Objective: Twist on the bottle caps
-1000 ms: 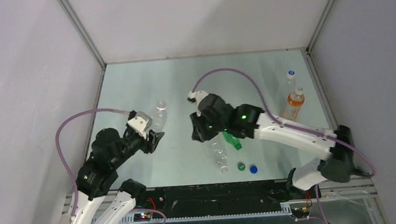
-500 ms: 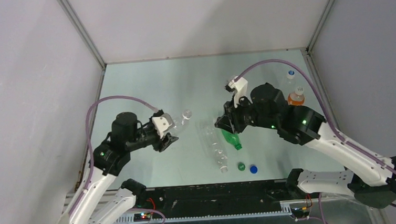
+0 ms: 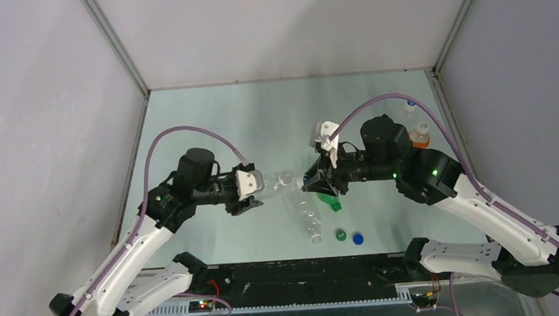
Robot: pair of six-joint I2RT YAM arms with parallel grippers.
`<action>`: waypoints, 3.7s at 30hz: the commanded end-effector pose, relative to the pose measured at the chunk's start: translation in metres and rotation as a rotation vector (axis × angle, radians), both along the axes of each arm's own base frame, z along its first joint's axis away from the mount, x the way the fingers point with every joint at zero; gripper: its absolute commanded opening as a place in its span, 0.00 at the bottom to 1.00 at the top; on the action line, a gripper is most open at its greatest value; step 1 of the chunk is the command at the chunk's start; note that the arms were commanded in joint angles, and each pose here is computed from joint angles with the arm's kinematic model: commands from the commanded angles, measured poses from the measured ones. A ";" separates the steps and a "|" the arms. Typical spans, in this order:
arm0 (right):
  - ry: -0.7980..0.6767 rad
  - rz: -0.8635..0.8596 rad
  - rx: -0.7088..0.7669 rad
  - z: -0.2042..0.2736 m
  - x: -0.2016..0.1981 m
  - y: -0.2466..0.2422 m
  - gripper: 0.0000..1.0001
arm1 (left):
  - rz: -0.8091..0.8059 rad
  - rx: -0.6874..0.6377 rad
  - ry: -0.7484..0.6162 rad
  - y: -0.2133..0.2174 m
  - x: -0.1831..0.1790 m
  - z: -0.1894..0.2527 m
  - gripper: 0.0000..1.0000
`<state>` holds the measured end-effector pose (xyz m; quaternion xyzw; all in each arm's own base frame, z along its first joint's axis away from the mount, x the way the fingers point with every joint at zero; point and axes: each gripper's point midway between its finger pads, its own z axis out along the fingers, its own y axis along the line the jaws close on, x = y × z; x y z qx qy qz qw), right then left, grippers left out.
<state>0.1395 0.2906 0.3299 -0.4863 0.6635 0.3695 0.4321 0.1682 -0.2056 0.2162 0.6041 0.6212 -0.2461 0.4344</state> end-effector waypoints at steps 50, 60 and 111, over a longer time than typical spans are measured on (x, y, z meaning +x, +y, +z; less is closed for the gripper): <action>-0.416 0.608 -0.039 -0.032 -0.032 0.017 0.00 | -0.338 -0.110 0.059 -0.040 -0.047 0.047 0.38; -0.404 0.598 -0.043 -0.034 -0.028 0.021 0.00 | -0.289 -0.108 0.015 -0.050 -0.036 0.048 0.38; 0.830 -0.748 0.009 -0.084 0.045 0.022 0.10 | 0.261 -0.372 -0.354 -0.067 0.048 0.068 0.26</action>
